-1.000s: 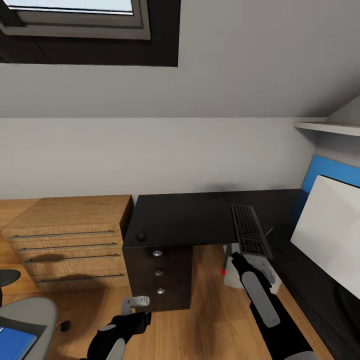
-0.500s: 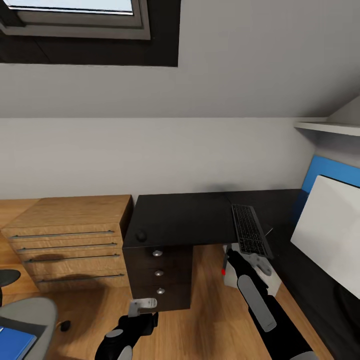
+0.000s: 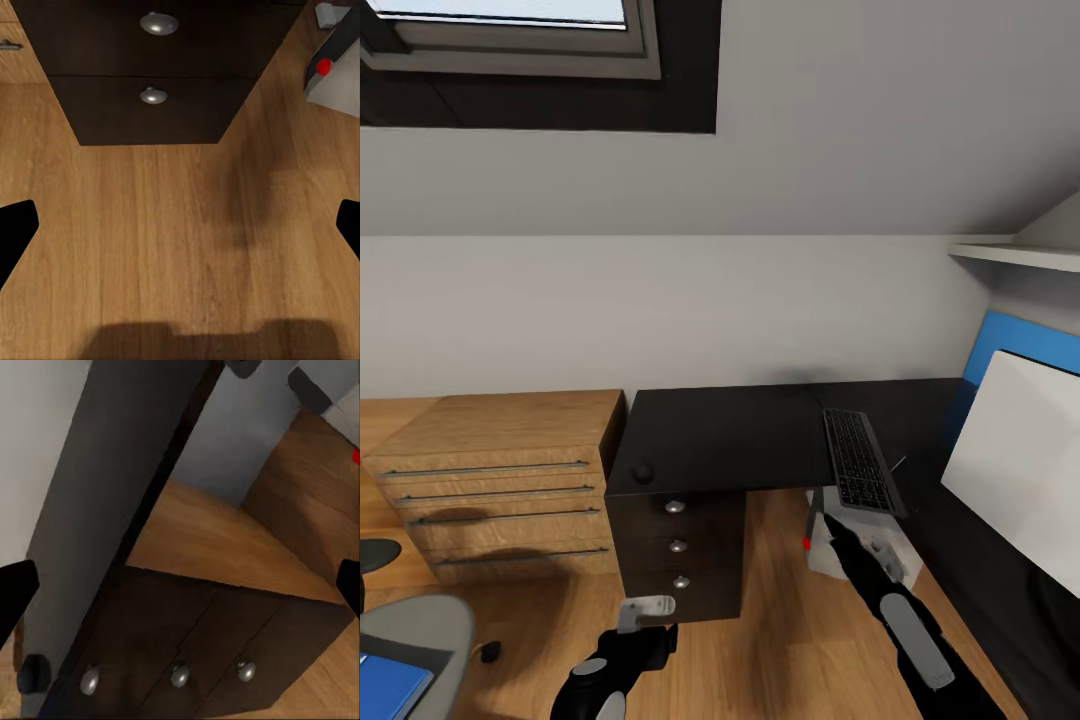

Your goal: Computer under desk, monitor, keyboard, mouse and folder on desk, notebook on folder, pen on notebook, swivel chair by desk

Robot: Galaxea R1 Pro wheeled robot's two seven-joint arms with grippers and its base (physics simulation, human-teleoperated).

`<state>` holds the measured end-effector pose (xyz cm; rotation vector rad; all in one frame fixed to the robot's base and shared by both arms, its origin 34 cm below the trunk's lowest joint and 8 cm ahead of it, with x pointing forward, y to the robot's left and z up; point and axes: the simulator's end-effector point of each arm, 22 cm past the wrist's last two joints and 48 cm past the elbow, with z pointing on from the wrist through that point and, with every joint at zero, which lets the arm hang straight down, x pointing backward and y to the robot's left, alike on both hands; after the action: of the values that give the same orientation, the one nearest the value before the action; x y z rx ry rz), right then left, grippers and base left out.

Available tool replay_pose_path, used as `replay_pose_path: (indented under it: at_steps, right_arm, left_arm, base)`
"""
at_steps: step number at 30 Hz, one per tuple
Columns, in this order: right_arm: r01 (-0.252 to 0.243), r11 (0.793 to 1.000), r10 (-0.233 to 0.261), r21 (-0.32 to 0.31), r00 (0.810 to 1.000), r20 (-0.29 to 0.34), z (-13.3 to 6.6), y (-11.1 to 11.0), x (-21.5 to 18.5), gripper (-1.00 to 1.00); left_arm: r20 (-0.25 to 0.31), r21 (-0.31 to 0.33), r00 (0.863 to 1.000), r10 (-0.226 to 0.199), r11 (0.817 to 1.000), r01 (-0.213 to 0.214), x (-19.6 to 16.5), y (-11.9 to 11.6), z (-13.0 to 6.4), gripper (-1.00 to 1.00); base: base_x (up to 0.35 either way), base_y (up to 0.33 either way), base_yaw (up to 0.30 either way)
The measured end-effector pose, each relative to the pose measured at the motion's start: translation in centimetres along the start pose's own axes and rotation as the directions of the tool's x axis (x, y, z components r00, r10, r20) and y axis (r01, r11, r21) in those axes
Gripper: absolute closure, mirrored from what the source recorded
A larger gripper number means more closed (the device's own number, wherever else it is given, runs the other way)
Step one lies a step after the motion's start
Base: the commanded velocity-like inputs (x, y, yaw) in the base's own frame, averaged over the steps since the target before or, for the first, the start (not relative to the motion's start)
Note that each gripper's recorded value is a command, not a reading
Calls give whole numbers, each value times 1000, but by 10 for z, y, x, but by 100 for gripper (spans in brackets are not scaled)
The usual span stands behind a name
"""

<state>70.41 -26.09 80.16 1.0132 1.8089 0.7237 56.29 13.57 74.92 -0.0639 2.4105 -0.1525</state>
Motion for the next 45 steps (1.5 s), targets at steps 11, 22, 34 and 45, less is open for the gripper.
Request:
replay_pose_path:
  at_steps: [11, 22, 34, 45]
  right_arm:
    - [-189, 982, 183, 11, 960, 211, -4, -48, -26, -100]
    - [-251, 966, 210, 58, 898, 387, -14, -59, -34, -100]
    - [-532, 845, 527, -53, 812, 249, -4, -45, -13, -100]
    - [-499, 856, 517, -138, 822, 238, -3, -35, -29, -100]
  left_arm:
    - [29, 13, 1000, -5, 1000, 5, -12, -3, -7, -100]
    - [24, 19, 1000, -8, 1000, 7, -7, -5, -10, -100]
    - [24, 55, 999, -38, 998, 36, -12, -14, -14, -100]
    - [4, 147, 994, -114, 983, 112, -21, -31, -25, -100]
  base:
    - [0, 0, 0]
    - [0, 0, 0]
    - [0, 0, 0]
    - [0, 0, 0]
